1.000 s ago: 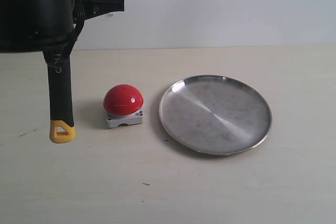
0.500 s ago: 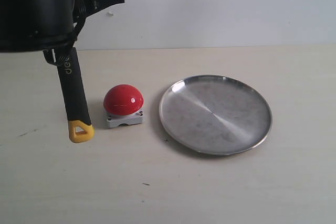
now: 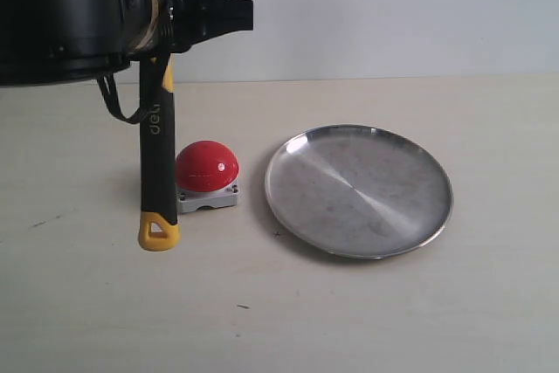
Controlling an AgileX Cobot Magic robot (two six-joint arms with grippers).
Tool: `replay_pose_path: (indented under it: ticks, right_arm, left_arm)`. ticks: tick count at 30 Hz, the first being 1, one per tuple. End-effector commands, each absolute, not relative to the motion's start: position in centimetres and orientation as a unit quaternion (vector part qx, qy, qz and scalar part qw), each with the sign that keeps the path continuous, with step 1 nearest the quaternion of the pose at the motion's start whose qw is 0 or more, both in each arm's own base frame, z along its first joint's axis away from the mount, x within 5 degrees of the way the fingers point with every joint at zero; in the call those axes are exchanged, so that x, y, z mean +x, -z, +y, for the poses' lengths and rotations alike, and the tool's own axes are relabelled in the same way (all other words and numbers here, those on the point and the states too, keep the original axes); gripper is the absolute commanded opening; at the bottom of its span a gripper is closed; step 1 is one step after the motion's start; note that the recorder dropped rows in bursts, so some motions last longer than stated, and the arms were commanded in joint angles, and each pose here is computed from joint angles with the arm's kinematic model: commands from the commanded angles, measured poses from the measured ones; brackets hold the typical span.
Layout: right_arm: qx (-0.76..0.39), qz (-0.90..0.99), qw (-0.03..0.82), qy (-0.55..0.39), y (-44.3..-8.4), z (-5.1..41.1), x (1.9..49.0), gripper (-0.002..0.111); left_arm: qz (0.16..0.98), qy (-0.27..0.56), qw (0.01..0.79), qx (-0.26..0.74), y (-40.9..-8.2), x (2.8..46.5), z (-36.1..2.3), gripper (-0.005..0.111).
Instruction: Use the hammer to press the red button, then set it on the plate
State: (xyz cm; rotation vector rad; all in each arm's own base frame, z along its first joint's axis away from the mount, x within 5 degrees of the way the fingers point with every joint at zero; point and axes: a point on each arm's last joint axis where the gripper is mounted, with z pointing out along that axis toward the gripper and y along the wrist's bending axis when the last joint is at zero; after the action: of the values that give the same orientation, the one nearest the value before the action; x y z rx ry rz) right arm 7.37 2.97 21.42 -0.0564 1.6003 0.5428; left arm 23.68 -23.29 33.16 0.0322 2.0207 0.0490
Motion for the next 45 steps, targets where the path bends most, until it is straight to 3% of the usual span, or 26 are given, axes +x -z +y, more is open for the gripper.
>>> replay_pose_path:
  ticks: [1,7,13,16,20,23,25,30,34,39,45]
  right_arm:
    - [-0.152,0.688,0.663,-0.254,-22.9,5.4,8.3,0.0]
    - [-0.195,0.767,0.574,-0.21,-24.8,8.8,13.5,0.0]
    - [-0.297,0.844,0.437,-0.092,-21.8,12.7,20.7,0.0]
    - [-0.342,0.846,0.407,-0.042,-21.8,12.6,21.3,0.0]
    - [-0.29,0.927,0.238,0.008,-22.9,11.3,20.7,0.0]
    - [-0.302,0.93,0.211,0.02,-24.5,11.4,20.9,0.0]
    - [-0.314,0.93,0.188,0.015,-25.5,11.7,21.0,0.0]
    - [-0.433,0.899,0.026,-0.058,-26.7,13.0,19.7,0.0]
    - [-0.463,0.877,0.029,-0.128,-25.6,13.2,19.4,0.0]
    - [-0.348,0.873,0.245,-0.24,-26.2,13.4,20.8,0.0]
    - [-0.413,0.728,0.432,-0.335,-22.7,13.6,17.4,0.0]
  left_arm:
    - [0.829,-0.013,0.558,0.042,-34.4,23.6,-23.4,0.0]
    - [0.829,-0.009,0.557,0.038,-34.4,23.6,-23.5,0.0]
    - [0.833,-0.005,0.552,0.035,-34.3,23.6,-23.5,0.0]
    - [0.833,-0.005,0.552,0.035,-34.3,23.6,-23.5,0.0]
    - [0.833,-0.005,0.552,0.035,-34.3,23.6,-23.5,0.0]
    - [0.833,-0.003,0.552,0.036,-34.3,23.6,-23.5,0.0]
    - [0.833,0.001,0.552,0.039,-34.3,23.6,-23.6,0.0]
    - [0.833,0.006,0.552,0.042,-34.3,23.6,-23.7,0.0]
    - [0.833,0.006,0.552,0.042,-34.3,23.6,-23.7,0.0]
    - [0.832,0.01,0.552,0.045,-34.3,23.6,-23.8,0.0]
    - [0.832,0.011,0.552,0.046,-34.3,23.6,-23.8,0.0]
